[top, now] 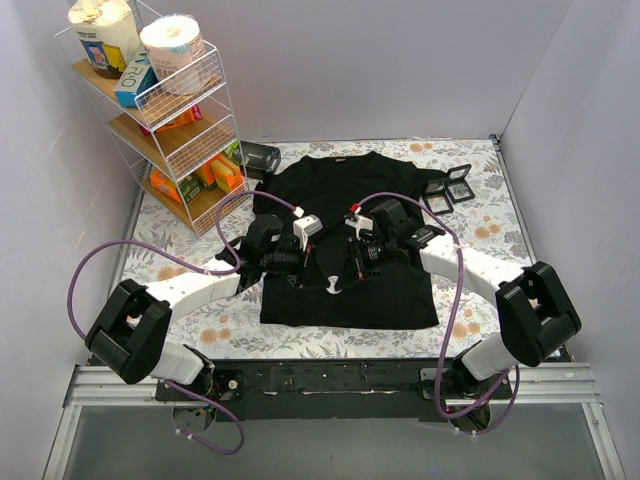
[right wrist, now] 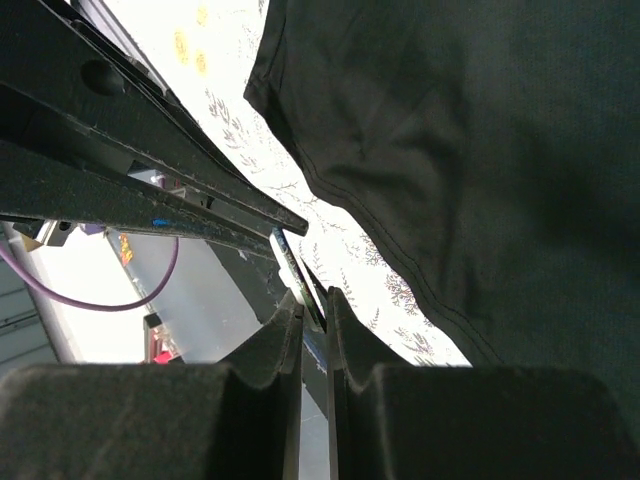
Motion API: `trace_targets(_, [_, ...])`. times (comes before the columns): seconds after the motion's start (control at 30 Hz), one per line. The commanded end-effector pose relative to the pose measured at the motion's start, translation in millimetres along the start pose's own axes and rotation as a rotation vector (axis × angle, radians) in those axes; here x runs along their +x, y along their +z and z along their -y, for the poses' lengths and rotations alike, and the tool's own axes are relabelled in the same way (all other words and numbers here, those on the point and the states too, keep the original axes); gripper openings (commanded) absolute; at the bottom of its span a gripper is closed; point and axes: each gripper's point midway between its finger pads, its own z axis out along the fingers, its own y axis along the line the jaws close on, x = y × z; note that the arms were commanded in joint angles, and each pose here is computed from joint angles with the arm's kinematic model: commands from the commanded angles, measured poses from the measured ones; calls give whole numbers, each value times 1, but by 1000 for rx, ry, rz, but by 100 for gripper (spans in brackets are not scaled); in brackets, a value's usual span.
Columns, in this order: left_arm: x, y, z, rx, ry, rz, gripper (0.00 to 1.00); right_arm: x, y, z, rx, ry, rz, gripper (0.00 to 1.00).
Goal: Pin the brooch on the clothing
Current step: Open the brooch.
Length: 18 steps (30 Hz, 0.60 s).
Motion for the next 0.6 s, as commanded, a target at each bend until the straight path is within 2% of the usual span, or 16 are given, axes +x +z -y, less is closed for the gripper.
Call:
trace_targets(0.0, [-51,-14,78,256,209,106,0,-56,-11,-25,5,-156,232,9])
trace_targets(0.23, [-56,-14,55,184,154,112,0,-57,-32,-33,-15,-186,272,20])
trace_targets(0.57, [-58,-16,47,159,127,116,0,-63,-52,-44,-63,-216,312,33])
